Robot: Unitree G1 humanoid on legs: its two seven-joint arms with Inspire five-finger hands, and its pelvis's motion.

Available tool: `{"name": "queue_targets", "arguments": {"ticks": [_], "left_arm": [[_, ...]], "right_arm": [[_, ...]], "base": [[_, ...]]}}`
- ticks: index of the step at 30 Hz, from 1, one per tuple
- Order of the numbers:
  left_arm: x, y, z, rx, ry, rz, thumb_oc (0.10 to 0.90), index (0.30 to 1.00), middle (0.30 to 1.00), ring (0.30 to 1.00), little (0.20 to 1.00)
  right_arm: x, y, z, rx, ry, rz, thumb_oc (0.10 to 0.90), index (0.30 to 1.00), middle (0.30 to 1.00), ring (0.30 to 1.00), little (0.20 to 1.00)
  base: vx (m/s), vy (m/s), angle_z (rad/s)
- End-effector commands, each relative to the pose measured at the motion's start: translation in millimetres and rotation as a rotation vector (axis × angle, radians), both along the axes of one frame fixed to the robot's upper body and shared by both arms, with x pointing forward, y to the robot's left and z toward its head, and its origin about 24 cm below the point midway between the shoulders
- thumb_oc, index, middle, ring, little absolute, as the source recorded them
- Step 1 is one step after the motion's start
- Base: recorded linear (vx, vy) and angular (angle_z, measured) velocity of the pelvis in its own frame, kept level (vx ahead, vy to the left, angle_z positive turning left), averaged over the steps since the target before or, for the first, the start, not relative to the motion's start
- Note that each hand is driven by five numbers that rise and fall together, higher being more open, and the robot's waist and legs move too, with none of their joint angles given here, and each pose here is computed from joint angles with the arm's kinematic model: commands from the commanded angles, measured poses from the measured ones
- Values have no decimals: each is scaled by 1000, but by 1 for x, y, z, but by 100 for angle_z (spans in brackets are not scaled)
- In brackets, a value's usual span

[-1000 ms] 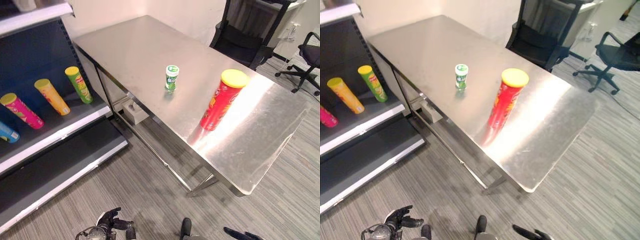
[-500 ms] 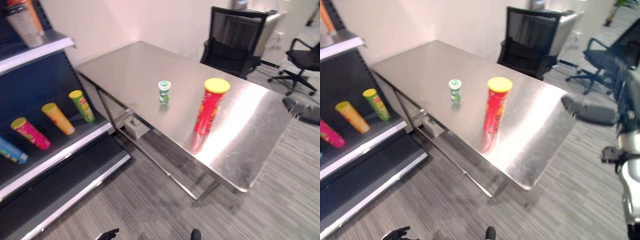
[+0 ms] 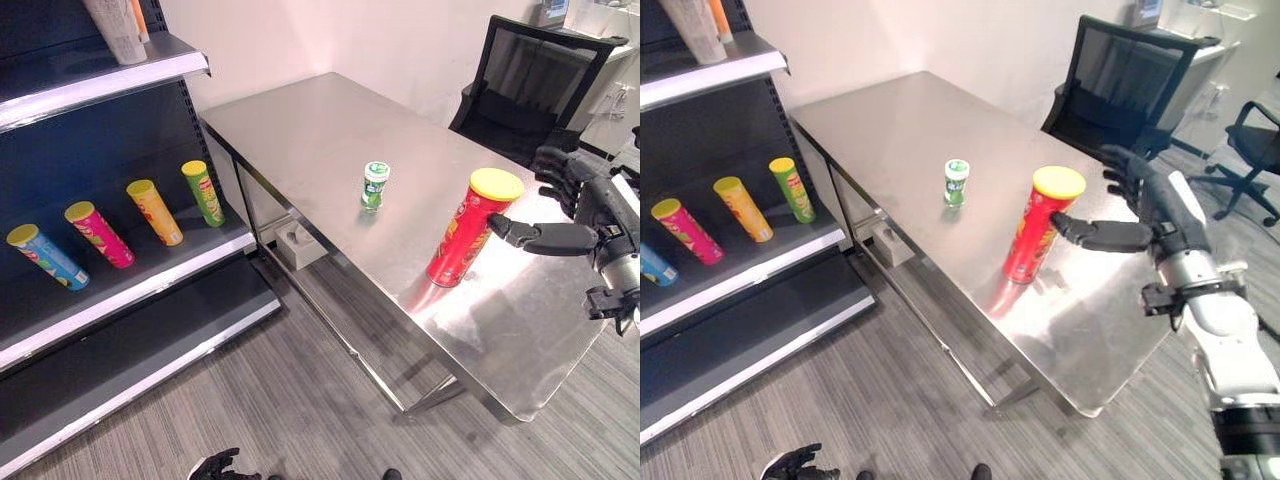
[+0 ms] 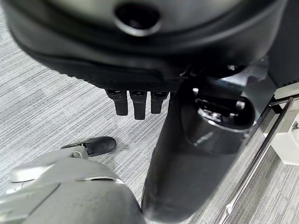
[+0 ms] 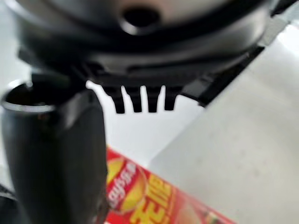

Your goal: Put the goods on the table back onto the shelves and tidy them up.

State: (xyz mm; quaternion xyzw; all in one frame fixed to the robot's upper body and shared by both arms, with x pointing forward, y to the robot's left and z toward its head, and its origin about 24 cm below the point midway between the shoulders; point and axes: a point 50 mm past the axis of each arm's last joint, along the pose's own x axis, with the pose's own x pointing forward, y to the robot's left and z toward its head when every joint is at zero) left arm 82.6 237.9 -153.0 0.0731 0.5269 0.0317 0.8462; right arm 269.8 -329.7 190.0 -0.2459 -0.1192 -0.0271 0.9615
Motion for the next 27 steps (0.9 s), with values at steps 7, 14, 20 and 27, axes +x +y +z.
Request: {"name": "queue_targets", "arguments": {"ticks": [7,14,20,27], "left_arm": [[-1,11,1,51,28,-103,800,900,900,900,900],[0,9,0,44,31,-112,800,900,900,900,900],[1,8,1,46,30,-131,800,900,900,900,900],[-1,8,0,47,41,-140,800,900,900,900,900]], "right_arm": [[10,14,74,-18,-246,107,800,900,900,900,900],[20,22,73,-43,-157,168,800,900,900,900,900],[23,28,81,-99,-105,221,800,900,900,900,900],[25,29,90,-115,-92,230,800,900,900,900,900]], "base": [[8,-1,7],[0,0,0],[1,0,1],[0,0,0]]}}
